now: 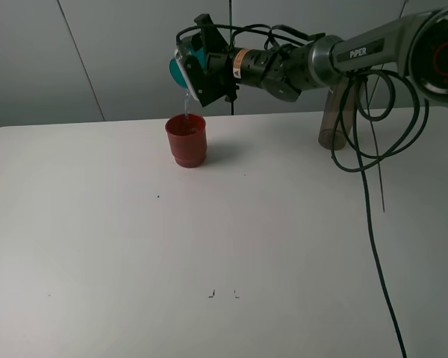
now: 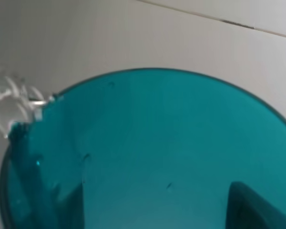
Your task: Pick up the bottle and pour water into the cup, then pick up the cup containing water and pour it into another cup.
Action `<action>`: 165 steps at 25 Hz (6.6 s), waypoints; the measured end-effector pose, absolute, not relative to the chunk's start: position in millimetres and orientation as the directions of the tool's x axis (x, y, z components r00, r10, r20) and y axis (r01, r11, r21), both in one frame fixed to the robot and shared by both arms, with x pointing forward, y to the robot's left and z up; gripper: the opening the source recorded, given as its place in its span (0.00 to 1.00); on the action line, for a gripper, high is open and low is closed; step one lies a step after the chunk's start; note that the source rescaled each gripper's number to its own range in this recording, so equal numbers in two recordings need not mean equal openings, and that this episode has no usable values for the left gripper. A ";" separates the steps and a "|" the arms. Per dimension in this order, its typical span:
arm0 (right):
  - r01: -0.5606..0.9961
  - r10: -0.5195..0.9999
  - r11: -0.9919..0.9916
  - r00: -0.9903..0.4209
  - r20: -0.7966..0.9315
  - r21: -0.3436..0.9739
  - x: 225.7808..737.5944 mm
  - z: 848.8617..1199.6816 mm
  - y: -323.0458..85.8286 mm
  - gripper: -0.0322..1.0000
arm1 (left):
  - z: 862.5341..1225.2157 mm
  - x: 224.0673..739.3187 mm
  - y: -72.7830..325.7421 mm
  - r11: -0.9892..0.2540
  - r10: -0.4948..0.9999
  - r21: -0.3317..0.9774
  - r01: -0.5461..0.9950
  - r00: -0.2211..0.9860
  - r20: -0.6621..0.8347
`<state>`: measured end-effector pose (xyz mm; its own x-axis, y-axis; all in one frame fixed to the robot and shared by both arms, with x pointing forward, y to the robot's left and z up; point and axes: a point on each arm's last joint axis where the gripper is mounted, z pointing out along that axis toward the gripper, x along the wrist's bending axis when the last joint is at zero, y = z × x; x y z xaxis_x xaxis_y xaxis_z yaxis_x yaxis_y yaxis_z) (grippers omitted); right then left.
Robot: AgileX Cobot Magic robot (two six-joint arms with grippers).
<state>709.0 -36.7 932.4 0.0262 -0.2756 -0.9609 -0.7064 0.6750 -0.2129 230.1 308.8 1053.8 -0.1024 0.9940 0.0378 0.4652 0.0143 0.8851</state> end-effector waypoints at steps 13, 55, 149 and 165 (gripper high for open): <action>-0.701 -0.297 0.665 0.068 -0.953 -0.257 709.5 934.1 -36.6 0.10 | 1053.8 230.1 308.8 0.014 0.994 0.885 0.465 -0.102 0.038; 0.304 0.770 0.497 -0.587 -0.251 0.813 620.6 944.8 -126.6 0.10 | 1053.8 230.1 308.8 0.014 0.994 0.885 0.465 -0.102 0.038; 0.542 0.898 0.348 -0.426 -0.106 0.765 492.5 939.2 -225.4 1.00 | 1053.8 230.1 308.8 0.014 0.994 0.885 0.465 -0.102 0.038; 0.587 0.977 0.204 -0.166 -0.130 0.783 356.4 1066.2 -281.9 1.00 | 1053.8 230.1 308.8 0.014 0.994 0.885 0.465 -0.102 0.038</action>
